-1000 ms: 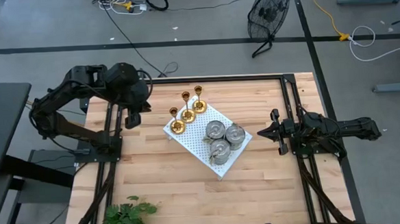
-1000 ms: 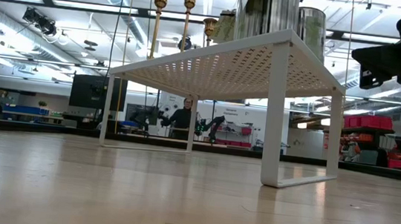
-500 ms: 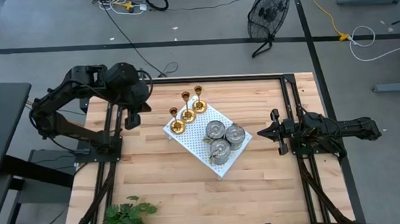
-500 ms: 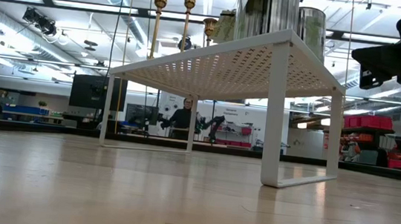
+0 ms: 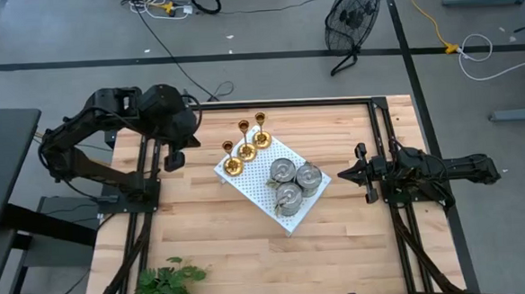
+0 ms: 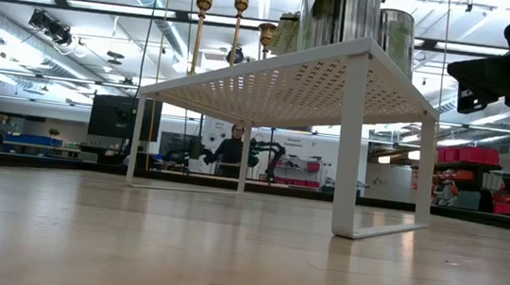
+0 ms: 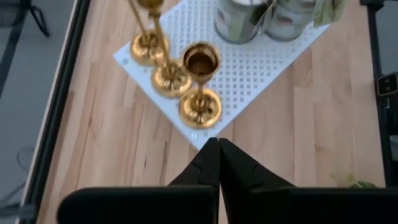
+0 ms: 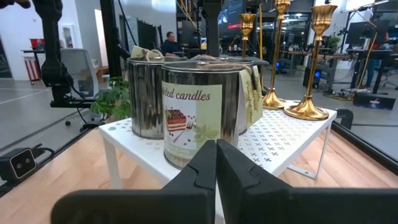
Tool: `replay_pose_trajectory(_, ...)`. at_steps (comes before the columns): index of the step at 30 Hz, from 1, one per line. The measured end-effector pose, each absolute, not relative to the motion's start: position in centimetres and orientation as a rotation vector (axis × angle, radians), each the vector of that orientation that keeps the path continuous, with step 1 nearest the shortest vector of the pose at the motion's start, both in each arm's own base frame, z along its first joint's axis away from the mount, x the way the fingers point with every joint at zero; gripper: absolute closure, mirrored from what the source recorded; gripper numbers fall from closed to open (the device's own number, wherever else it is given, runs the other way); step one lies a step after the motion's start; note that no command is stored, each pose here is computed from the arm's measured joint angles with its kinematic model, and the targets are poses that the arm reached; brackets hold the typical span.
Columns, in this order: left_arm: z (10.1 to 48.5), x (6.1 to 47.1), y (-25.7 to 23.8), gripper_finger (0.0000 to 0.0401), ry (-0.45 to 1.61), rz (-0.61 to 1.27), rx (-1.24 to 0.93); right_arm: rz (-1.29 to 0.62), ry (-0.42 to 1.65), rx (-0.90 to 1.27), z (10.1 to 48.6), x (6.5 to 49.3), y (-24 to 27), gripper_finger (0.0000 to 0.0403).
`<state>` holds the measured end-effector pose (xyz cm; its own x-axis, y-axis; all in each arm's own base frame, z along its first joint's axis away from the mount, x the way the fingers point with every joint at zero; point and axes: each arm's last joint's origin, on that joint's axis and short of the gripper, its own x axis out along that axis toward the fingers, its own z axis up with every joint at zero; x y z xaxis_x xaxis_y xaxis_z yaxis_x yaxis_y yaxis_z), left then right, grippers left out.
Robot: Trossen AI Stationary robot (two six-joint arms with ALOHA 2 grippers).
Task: Pick & Place candle stick holders
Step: Return to Home Position
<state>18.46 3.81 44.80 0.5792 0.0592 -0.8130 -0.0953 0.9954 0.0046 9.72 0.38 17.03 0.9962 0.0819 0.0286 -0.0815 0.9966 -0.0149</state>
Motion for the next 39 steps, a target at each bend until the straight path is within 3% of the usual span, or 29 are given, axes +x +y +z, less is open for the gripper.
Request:
replay_pose_trajectory(21,38.6,17.6,2.1,0.0400,0.767,-0.113,0.107,0.082,-0.029,-0.013,17.0,9.7,0.4,0.0387)
replay_pose_trajectory(39,34.3,14.4,1.1,0.0401,0.644,-0.136,0.144,0.082,-0.029,-0.014,17.0,9.7,0.4,0.0387)
